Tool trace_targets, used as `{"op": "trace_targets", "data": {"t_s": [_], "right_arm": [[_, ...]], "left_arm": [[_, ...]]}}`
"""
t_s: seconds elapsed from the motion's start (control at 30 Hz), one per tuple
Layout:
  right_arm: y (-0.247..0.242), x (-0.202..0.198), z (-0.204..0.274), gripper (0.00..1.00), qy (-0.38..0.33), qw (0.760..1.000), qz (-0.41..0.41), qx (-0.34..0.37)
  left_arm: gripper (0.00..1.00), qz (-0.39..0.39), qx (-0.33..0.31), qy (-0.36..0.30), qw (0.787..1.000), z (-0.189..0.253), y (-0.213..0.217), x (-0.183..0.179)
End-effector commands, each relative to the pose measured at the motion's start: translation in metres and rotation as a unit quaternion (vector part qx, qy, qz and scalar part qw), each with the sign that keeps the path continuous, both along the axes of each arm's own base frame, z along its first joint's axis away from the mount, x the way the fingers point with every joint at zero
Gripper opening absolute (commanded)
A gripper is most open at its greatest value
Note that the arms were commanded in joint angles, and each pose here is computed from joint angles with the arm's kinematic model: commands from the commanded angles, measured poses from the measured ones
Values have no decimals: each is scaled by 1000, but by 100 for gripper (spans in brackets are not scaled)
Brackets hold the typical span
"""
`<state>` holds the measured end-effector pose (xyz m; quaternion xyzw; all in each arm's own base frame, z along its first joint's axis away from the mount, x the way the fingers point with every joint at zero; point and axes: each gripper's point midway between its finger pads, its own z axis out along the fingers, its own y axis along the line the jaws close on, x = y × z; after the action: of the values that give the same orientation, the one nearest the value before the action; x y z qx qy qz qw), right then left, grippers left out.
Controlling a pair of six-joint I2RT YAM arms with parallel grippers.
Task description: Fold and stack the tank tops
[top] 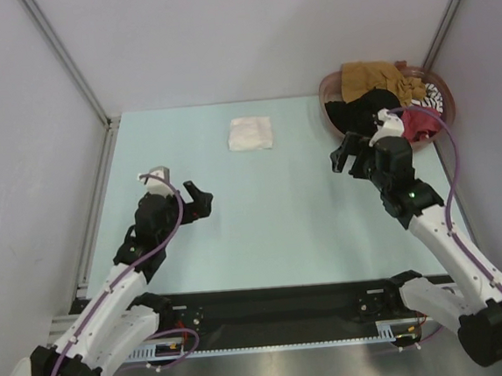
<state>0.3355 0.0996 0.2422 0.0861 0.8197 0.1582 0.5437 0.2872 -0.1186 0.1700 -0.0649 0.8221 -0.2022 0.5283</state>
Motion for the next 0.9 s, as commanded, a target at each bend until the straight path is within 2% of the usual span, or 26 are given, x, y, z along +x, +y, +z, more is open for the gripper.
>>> {"op": "trace_targets", "data": {"t_s": [0.0, 0.13, 0.2, 0.37, 0.5, 0.6, 0.77, 0.87], "right_arm": [[-21, -20, -2, 100, -20, 999, -45, 0], [-49, -32, -8, 100, -28, 993, -115, -8], [-53, -36, -7, 100, -28, 992, -124, -5], [-64, -35, -1, 100, -40, 989, -145, -12], [-72, 2, 11, 100, 2, 987, -157, -30], [-82, 40, 12, 100, 54, 977, -191, -74], [-88, 116, -11, 100, 100, 969, -210, -80], [-103, 147, -29, 100, 130, 960, -232, -89]], "left_arm": [[100, -3, 1, -55, 998, 12, 3, -2], [100, -1, -2, -59, 998, 5, 6, -12], [100, -3, 10, -47, 999, -14, 9, -17], [100, 15, 24, -62, 998, -21, 20, -18], [100, 15, 21, -70, 997, -18, 19, -17], [100, 12, 23, -63, 998, -21, 18, -17], [100, 16, 25, -62, 998, -22, 20, -17], [100, 14, 25, -62, 998, -23, 19, -17]]}}
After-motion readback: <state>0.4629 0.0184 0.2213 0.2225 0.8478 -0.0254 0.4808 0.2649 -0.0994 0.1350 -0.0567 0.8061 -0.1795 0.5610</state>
